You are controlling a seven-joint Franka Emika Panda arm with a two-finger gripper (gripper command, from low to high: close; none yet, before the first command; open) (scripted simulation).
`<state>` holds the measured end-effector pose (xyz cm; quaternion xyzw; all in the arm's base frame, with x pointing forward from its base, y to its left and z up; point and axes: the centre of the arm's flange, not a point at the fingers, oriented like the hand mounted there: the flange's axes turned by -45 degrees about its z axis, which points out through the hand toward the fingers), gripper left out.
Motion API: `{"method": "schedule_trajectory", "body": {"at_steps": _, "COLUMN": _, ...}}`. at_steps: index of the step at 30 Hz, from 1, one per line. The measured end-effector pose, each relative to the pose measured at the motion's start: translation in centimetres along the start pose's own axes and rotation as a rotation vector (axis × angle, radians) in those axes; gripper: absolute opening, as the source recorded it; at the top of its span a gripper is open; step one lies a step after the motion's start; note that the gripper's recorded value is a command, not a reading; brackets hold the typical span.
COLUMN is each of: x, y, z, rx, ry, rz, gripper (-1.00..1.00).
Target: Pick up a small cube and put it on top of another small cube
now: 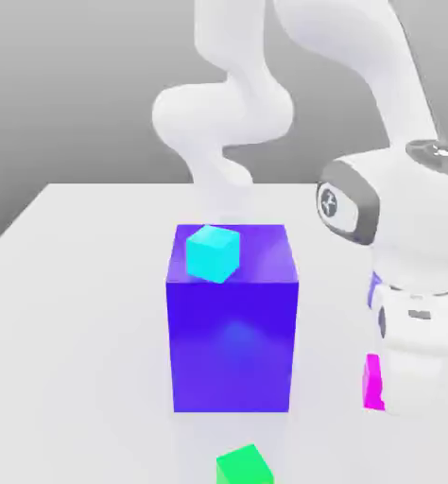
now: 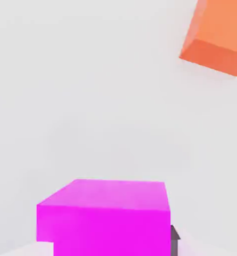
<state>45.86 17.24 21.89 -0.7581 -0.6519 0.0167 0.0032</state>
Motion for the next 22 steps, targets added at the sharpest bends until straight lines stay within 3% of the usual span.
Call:
{"method": "schedule_trajectory", "body": {"at_steps": 14, "x": -13.5, "y": 7.5, "z": -2.5, "rx": -0.017, "ry": 0.015, "rz": -0.235, "gripper": -1.00}}
{"method": "schedule_trajectory", "body": {"at_steps": 19, "x": -13.9, "y": 7.1, "z": 2.9, "rx": -0.027, "ry": 0.017, "rz": -0.266, "gripper": -1.00}}
{"method": "schedule_trajectory", "body": {"at_steps": 20, "x": -13.9, "y": 7.1, "z": 3.7, "rx": -0.027, "ry": 0.017, "rz": -0.266, "gripper": 1.00}}
{"method": "schedule_trajectory", "body": {"at_steps": 22, "x": -13.9, "y": 7.1, "z": 3.7, "rx": -0.027, "ry": 0.017, "rz": -0.266, "gripper": 1.00}}
